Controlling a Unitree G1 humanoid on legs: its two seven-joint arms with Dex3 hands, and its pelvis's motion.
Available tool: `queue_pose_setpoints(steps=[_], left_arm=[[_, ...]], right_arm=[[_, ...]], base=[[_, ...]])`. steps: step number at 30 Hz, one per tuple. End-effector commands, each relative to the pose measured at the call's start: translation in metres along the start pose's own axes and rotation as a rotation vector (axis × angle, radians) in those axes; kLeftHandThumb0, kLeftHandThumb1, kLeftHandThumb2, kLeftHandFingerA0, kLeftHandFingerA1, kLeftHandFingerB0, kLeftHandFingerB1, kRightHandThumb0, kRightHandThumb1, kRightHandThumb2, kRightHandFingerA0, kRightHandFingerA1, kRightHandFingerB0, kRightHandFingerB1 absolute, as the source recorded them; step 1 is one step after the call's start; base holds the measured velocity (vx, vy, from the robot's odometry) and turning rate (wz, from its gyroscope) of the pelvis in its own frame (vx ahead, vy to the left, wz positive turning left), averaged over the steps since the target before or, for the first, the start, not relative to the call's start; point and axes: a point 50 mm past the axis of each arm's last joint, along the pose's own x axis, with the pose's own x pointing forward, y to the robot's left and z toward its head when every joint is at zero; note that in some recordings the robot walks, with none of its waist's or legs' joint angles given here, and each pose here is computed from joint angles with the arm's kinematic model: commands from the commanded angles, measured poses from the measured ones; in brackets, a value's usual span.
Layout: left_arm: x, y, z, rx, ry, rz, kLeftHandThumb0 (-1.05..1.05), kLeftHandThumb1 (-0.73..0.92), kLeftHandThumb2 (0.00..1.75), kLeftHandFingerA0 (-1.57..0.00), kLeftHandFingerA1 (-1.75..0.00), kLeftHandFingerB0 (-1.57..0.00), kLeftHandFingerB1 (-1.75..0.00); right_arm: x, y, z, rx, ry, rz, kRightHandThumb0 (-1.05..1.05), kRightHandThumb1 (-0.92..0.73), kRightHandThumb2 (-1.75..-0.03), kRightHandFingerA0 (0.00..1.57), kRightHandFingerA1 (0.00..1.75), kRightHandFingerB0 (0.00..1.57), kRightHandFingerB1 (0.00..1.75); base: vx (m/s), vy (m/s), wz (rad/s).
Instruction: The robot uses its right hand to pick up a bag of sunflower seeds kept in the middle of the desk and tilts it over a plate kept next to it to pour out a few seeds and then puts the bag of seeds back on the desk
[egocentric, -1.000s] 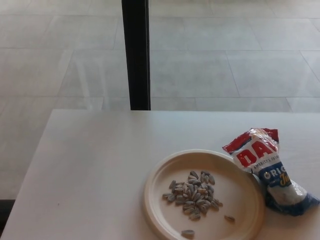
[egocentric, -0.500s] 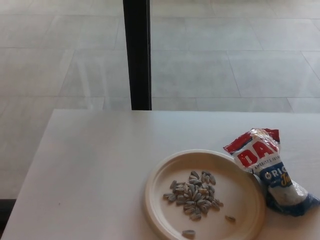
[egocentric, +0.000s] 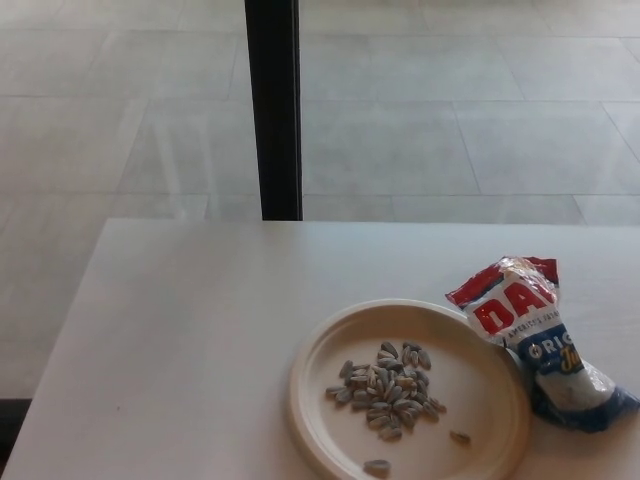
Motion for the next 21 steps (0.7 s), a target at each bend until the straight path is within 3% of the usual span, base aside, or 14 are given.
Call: queue_pose_setpoints(steps=[1, 2, 7, 8, 10, 11, 12, 14, 15, 16, 18, 19, 20, 21], left_arm=[[-0.001, 0.0056, 0.0046, 0.023, -0.011, 0.011, -0.94, 0.64, 1.03, -0.24, -0.58, -0.07, -0.35], [-0.0009, 0.0054, 0.005, 0.019, -0.011, 0.01, -0.95, 0.65, 1.03, -0.23, -0.58, -0.07, -0.36], [-0.0014, 0.0065, 0.0043, -0.017, -0.018, 0.015, -0.93, 0.61, 0.99, -0.24, -0.58, -0.05, -0.42], [-0.0012, 0.0061, 0.0043, -0.032, -0.02, 0.014, -0.94, 0.65, 1.02, -0.26, -0.58, -0.06, -0.37], [-0.0011, 0.0055, 0.005, 0.013, -0.019, 0.011, -0.95, 0.66, 1.02, -0.26, -0.57, -0.08, -0.39], [-0.0005, 0.0046, 0.0058, 0.027, -0.015, 0.012, -0.95, 0.66, 1.03, -0.26, -0.57, -0.09, -0.42], [-0.0003, 0.0041, 0.006, 0.033, -0.014, 0.01, -0.96, 0.65, 1.03, -0.25, -0.57, -0.09, -0.43], [0.0006, 0.0029, 0.0072, 0.02, -0.006, 0.011, -0.96, 0.66, 1.02, -0.26, -0.57, -0.1, -0.43], [0.0006, 0.0029, 0.0078, 0.022, -0.01, 0.01, -0.97, 0.67, 1.03, -0.26, -0.59, -0.08, -0.43], [0.0009, 0.0027, 0.0088, 0.012, -0.014, 0.012, -0.96, 0.66, 1.02, -0.26, -0.59, -0.08, -0.43], [0.0008, 0.0026, 0.0089, 0.007, -0.015, 0.008, -0.93, 0.65, 1.01, -0.25, -0.58, -0.08, -0.39], [0.001, 0.0023, 0.0092, 0.01, -0.013, 0.008, -0.91, 0.65, 1.01, -0.24, -0.57, -0.08, -0.43], [0.0008, 0.0027, 0.0091, -0.005, -0.014, 0.003, -0.86, 0.61, 1.01, -0.22, -0.58, -0.04, -0.42], [0.0007, 0.003, 0.0089, -0.006, -0.012, 0.004, -0.86, 0.61, 1.01, -0.23, -0.58, -0.06, -0.43]], right_arm=[[0.0006, -0.005, 0.0096, -0.019, -0.036, 0.008, -0.73, -0.57, -0.82, 0.0, 0.21, 0.0, 0.1], [0.0002, -0.0056, 0.0099, -0.044, -0.04, 0.008, -0.81, -0.58, -0.96, 0.0, 0.21, 0.0, 0.18], [0.0011, -0.0043, 0.0092, -0.05, -0.028, 0.015, -0.84, -0.59, -0.96, 0.0, 0.19, 0.0, 0.16], [0.001, -0.0046, 0.0094, -0.05, -0.03, 0.017, -0.72, -0.58, -0.82, 0.0, 0.2, 0.0, 0.09], [0.0006, -0.0055, 0.0094, -0.053, -0.032, 0.014, -0.73, -0.57, -0.82, 0.0, 0.22, 0.0, 0.11], [0.0003, -0.0067, 0.0095, -0.054, -0.032, 0.012, -0.75, -0.74, -0.63, 0.0, 0.22, 0.0, 0.1], [0.0002, -0.007, 0.0097, -0.053, -0.033, 0.015, -0.82, -0.59, -0.96, 0.0, 0.19, 0.0, 0.17], [0.0004, -0.0072, 0.0098, -0.041, -0.027, 0.011, -0.84, -0.59, -0.96, 0.01, 0.19, 0.0, 0.16], [0.0004, -0.0071, 0.0095, -0.044, -0.026, 0.011, -0.74, -0.73, -0.63, 0.0, 0.27, 0.0, 0.16], [0.0005, -0.007, 0.0089, -0.044, -0.022, 0.013, -0.81, -0.58, -0.96, 0.0, 0.2, 0.0, 0.21], [0.0005, -0.0072, 0.0086, -0.054, -0.02, 0.012, -0.85, -0.59, -0.96, 0.01, 0.18, 0.0, 0.17], [0.0003, -0.0076, 0.0087, -0.054, -0.02, 0.019, -0.74, -0.57, -0.82, 0.0, 0.25, 0.0, 0.14], [-0.0002, -0.0084, 0.0081, -0.058, -0.018, 0.019, -0.77, -0.57, -0.98, 0.0, 0.25, 0.0, 0.23], [-0.0004, -0.0086, 0.0078, -0.074, -0.019, 0.016, -0.78, -0.58, -0.98, 0.0, 0.24, 0.0, 0.22]], base=[[0.0, 0.0, 0.0], [0.0, 0.0, 0.0], [0.0, 0.0, 0.0], [0.0, 0.0, 0.0], [0.0, 0.0, 0.0], [0.0, 0.0, 0.0], [0.0, 0.0, 0.0], [0.0, 0.0, 0.0], [0.0, 0.0, 0.0], [0.0, 0.0, 0.0], [0.0, 0.0, 0.0], [0.0, 0.0, 0.0], [0.0, 0.0, 0.0], [0.0, 0.0, 0.0]])
